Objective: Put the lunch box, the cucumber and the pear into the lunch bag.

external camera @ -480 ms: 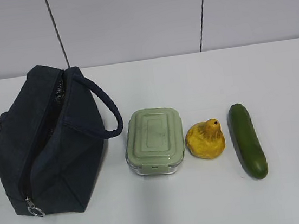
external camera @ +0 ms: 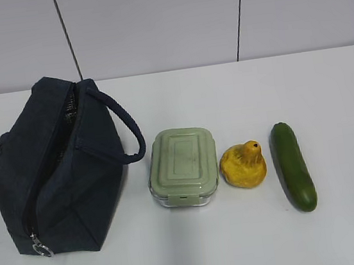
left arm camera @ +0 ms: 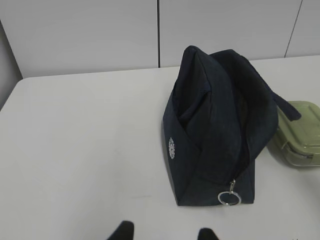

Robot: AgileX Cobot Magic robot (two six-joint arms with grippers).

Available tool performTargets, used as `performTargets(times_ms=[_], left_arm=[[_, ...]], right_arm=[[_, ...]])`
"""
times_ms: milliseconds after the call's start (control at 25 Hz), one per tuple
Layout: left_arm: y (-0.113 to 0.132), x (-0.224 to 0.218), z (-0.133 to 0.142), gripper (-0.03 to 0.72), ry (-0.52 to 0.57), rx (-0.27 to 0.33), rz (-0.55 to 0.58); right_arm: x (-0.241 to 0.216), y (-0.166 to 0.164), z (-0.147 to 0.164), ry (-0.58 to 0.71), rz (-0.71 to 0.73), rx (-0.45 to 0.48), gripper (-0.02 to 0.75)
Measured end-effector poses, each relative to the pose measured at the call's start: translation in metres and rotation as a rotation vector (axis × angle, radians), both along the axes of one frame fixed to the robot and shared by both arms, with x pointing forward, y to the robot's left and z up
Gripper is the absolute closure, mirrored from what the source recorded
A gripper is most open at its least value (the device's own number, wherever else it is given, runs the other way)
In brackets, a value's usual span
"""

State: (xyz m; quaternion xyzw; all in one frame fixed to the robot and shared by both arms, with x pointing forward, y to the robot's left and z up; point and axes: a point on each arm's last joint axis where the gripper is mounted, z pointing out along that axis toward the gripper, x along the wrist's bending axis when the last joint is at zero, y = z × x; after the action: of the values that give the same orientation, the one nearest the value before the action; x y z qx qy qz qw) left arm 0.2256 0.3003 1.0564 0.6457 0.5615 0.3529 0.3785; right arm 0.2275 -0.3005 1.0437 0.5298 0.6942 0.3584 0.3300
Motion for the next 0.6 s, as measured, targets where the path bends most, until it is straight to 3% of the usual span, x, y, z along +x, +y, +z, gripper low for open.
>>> performTargets(times_ms=[600], left_arm=[[0.0000, 0.0000, 0.0000, 0.446, 0.000, 0.000, 0.000]], right_arm=[[0.0000, 0.0000, 0.0000, 0.000, 0.000, 0.000, 0.220]])
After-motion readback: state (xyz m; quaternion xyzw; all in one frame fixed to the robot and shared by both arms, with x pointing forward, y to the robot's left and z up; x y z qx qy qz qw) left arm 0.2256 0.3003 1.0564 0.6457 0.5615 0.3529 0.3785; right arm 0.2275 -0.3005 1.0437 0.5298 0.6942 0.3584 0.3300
